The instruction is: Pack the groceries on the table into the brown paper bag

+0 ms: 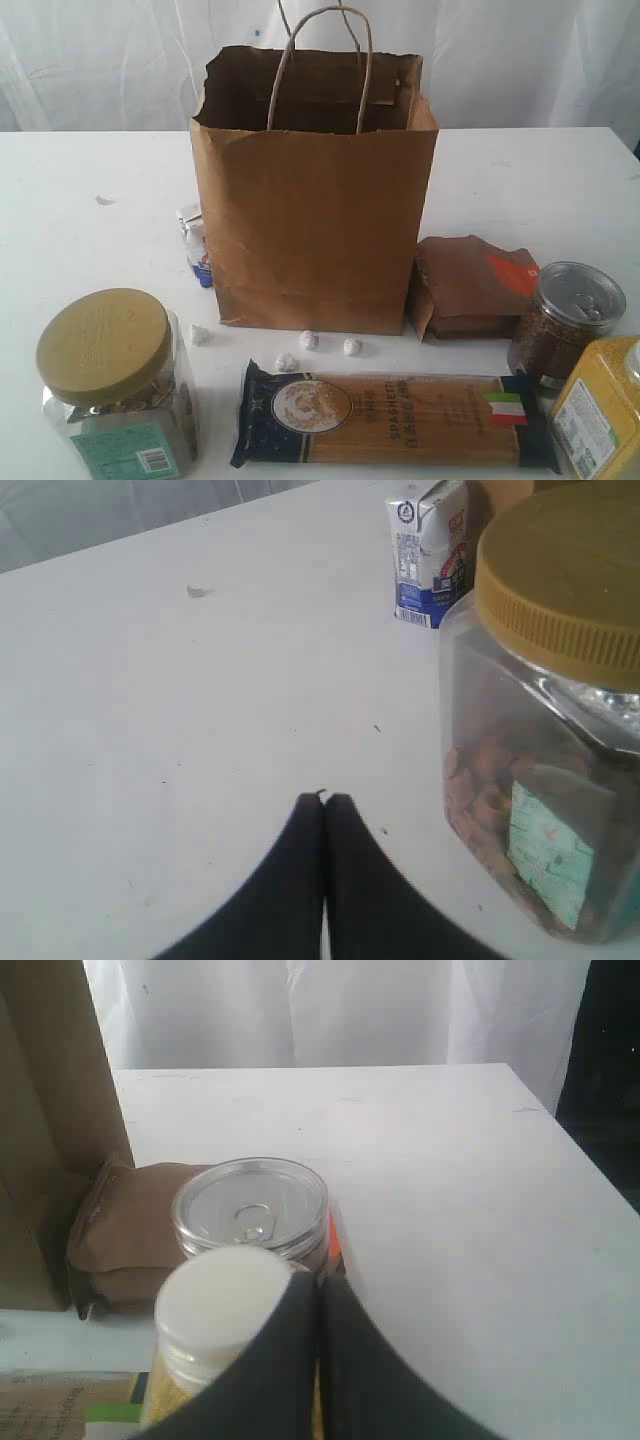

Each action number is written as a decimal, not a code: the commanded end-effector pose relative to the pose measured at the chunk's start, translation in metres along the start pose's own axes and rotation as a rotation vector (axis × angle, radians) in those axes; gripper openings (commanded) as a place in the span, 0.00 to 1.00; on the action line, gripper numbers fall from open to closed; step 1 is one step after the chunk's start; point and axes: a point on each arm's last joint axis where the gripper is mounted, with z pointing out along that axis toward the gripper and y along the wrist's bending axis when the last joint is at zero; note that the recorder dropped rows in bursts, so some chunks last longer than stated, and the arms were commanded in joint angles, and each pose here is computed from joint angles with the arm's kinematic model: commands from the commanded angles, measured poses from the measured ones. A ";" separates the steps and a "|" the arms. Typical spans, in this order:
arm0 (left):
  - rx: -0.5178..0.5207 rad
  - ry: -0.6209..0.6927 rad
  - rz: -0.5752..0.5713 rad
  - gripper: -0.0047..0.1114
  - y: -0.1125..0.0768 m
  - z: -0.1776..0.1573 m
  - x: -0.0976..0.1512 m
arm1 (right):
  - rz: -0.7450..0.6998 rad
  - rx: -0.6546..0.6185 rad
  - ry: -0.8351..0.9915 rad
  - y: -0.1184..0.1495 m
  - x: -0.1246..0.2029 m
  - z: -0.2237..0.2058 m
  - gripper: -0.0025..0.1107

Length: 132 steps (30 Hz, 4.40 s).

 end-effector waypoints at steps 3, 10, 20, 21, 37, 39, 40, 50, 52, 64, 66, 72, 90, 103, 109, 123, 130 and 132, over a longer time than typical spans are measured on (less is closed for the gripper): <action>0.000 0.001 -0.013 0.04 0.000 0.000 0.001 | 0.000 0.005 -0.018 0.000 -0.002 -0.001 0.02; 0.000 0.001 -0.013 0.04 0.000 0.000 0.001 | 0.000 0.005 -0.018 0.000 -0.002 -0.001 0.02; -0.064 -0.199 -0.154 0.04 0.007 -0.002 -0.016 | 0.000 0.005 -0.018 0.000 -0.002 -0.001 0.02; -0.053 -0.211 -0.246 0.04 0.007 -0.002 -0.017 | 0.000 0.005 -0.018 0.000 -0.002 -0.001 0.02; 0.351 -0.075 -0.220 0.04 -0.002 -0.131 -0.159 | 0.000 0.005 -0.018 0.000 -0.002 -0.001 0.02; 0.347 0.011 -0.167 0.04 0.000 -0.133 -0.172 | 0.000 0.006 -0.015 0.000 -0.002 -0.001 0.02; 0.357 0.058 -0.145 0.04 0.001 -0.131 -0.177 | 0.000 0.006 -0.012 0.000 -0.001 -0.001 0.02; 0.637 0.475 -0.026 0.51 -0.010 -0.027 -0.189 | 0.000 0.006 -0.012 0.000 -0.001 -0.001 0.02; 0.640 0.503 -0.030 0.72 -0.009 -0.009 -0.189 | 0.000 0.006 -0.012 0.000 -0.001 -0.001 0.02; 0.693 0.739 -0.007 0.84 -0.009 0.085 -0.175 | 0.000 0.006 -0.011 0.000 -0.001 -0.001 0.02; 0.696 0.740 0.009 0.84 -0.007 0.090 -0.180 | 0.000 0.006 -0.011 0.000 -0.001 -0.001 0.02; 0.743 0.691 0.103 0.84 -0.006 0.095 -0.192 | 0.000 0.006 -0.011 0.000 -0.001 -0.001 0.02; 0.771 0.701 0.267 0.84 -0.019 0.093 -0.191 | 0.000 0.006 -0.011 0.000 -0.001 -0.001 0.02; 0.602 0.676 0.275 0.84 -0.016 0.103 -0.193 | 0.000 0.006 -0.011 0.000 -0.001 -0.001 0.02; 0.607 0.670 0.262 0.84 -0.017 0.103 -0.194 | 0.000 0.006 -0.011 0.000 -0.001 -0.001 0.02; 0.588 0.699 0.207 0.95 -0.017 0.102 -0.193 | 0.018 0.006 -0.011 0.000 -0.001 -0.001 0.02; 0.588 0.699 0.207 0.95 -0.017 0.102 -0.193 | 0.018 0.006 -0.011 0.000 -0.001 -0.001 0.02; 0.588 0.708 0.208 0.95 -0.017 0.104 -0.192 | 0.018 0.006 -0.011 0.000 -0.001 -0.001 0.02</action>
